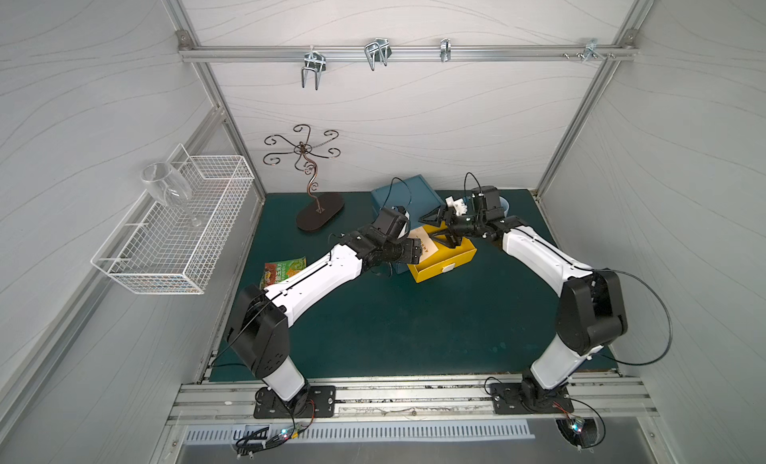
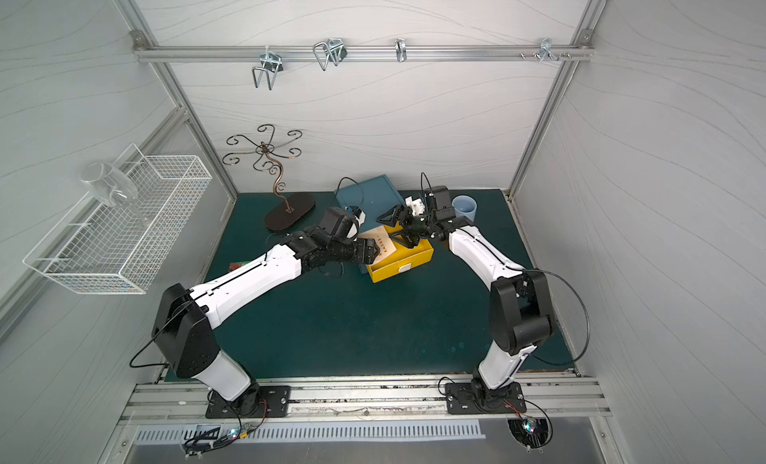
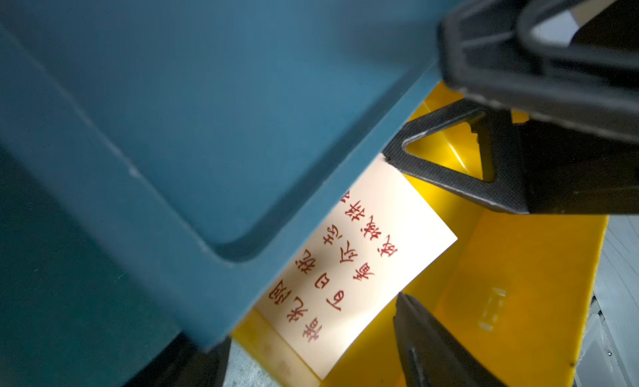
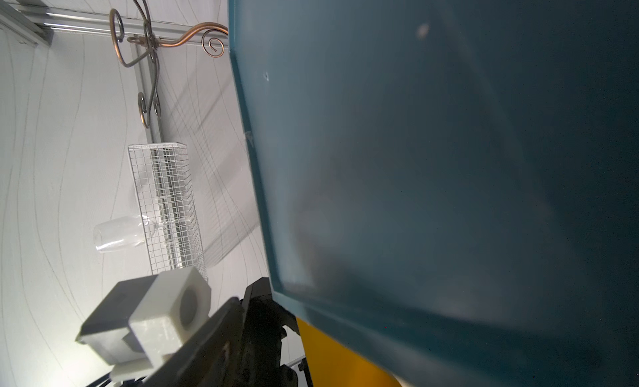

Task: Take the postcards out of the drawer
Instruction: Pick up the postcard from the drawer.

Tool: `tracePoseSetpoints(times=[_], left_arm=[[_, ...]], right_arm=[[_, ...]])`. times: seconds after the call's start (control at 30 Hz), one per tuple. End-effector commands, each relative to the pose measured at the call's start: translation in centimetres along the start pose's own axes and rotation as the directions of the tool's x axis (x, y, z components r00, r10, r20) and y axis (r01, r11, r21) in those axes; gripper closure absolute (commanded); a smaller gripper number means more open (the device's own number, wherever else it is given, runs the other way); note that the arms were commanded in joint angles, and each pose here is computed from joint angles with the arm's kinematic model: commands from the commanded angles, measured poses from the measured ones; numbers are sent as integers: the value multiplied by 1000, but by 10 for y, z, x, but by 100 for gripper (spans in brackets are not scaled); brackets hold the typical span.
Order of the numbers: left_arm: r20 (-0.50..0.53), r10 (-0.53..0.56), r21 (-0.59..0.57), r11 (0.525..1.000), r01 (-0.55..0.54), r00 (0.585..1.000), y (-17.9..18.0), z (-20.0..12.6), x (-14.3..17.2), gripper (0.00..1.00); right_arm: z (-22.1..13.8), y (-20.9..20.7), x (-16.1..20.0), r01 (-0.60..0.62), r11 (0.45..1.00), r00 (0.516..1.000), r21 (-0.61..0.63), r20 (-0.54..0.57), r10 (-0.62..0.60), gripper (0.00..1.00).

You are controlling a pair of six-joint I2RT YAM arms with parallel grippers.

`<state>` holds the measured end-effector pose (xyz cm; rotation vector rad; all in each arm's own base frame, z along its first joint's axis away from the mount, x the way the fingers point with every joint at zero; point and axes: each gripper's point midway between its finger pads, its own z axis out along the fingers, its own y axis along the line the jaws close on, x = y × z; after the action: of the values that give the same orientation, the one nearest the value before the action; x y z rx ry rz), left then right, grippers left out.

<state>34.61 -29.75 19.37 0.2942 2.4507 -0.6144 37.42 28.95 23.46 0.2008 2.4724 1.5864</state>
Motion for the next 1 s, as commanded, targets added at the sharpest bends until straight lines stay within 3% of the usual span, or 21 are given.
tracePoseSetpoints(times=[0.0, 0.2, 0.67, 0.97], left_arm=[[93, 17, 102, 994, -26, 995, -30, -7, -29, 22], [96, 18, 104, 994, -28, 995, -31, -7, -29, 22], [108, 26, 102, 994, -38, 994, -32, -10, -32, 21], [120, 37, 95, 994, -48, 992, -31, -14, -34, 21]], right_arm=[[-2, 15, 17, -34, 998, 998, -52, -55, 31, 22], [0, 10, 18, -49, 998, 996, -34, -77, 46, 26], [10, -3, 39, 72, 993, 975, 95, -216, -50, 35], [17, -10, 43, 122, 983, 966, 135, -246, -86, 41]])
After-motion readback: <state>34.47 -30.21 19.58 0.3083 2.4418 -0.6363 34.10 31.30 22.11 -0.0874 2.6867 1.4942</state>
